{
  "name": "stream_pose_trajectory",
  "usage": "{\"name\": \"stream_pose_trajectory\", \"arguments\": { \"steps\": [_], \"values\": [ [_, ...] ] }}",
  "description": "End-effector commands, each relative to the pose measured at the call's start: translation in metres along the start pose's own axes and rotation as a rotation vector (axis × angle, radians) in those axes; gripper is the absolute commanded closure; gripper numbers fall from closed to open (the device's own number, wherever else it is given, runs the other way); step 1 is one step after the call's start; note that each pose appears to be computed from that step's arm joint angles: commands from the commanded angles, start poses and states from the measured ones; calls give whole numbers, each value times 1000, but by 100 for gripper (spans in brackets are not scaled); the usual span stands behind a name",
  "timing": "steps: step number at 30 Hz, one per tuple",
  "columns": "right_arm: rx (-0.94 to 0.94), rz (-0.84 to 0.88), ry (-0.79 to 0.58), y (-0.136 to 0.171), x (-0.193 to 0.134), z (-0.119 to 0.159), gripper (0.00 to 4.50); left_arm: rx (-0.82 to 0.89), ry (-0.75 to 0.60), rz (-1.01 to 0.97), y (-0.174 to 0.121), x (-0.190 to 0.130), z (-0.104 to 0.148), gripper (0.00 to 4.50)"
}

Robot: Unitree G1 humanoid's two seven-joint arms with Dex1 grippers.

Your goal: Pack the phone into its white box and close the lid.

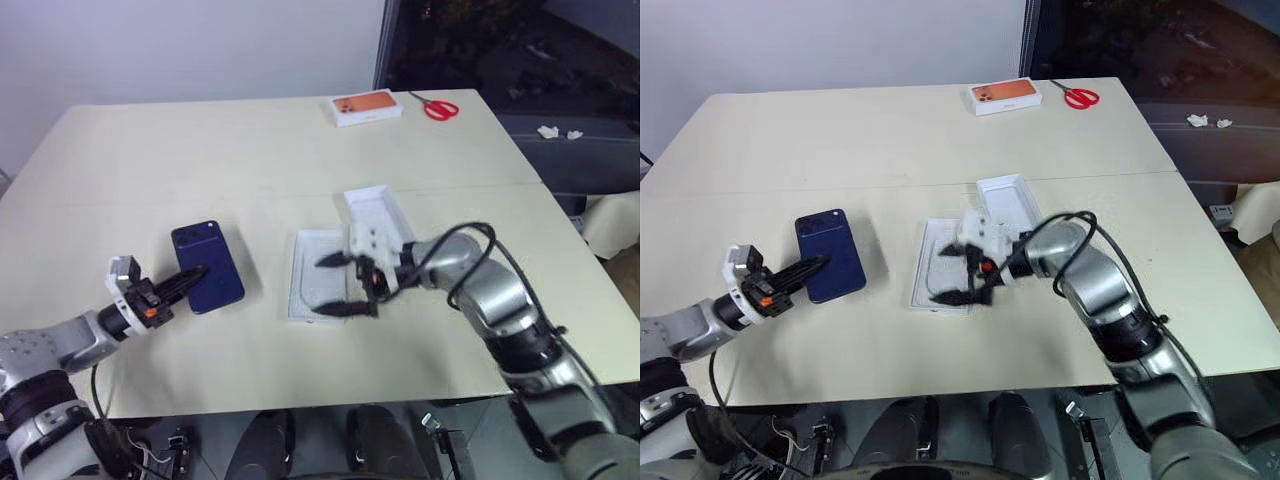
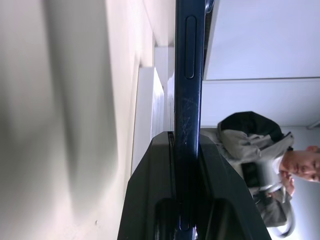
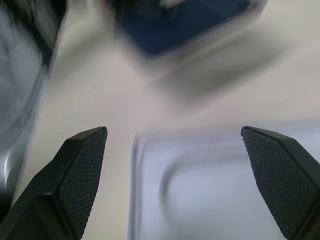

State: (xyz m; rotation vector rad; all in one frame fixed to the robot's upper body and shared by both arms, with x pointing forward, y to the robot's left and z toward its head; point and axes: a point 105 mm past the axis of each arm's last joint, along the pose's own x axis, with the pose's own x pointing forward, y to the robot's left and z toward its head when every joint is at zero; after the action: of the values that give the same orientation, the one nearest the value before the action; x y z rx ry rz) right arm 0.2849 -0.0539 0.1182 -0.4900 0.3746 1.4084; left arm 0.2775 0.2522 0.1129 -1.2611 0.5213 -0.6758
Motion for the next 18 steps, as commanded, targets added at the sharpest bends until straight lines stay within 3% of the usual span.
{"name": "stream_pose_trajectory", "arguments": {
  "steps": [1, 8, 11, 13, 18],
  "values": [
    [-85, 17, 1, 10, 9, 7, 2, 39, 0, -92, -21, -4, 6, 418],
    [-105, 4, 41, 11, 28, -7, 2, 55, 3, -75, -21, -6, 9, 418],
    [-123, 8, 74, 11, 29, -14, 85, 58, 7, -68, -20, -6, 8, 418],
    [-137, 7, 90, 12, 29, -19, 182, 56, 10, -66, -20, -6, 7, 418],
    [-150, 0, 99, 9, 29, -21, 182, 56, 12, -64, -19, -7, 6, 418]
  ]
}}
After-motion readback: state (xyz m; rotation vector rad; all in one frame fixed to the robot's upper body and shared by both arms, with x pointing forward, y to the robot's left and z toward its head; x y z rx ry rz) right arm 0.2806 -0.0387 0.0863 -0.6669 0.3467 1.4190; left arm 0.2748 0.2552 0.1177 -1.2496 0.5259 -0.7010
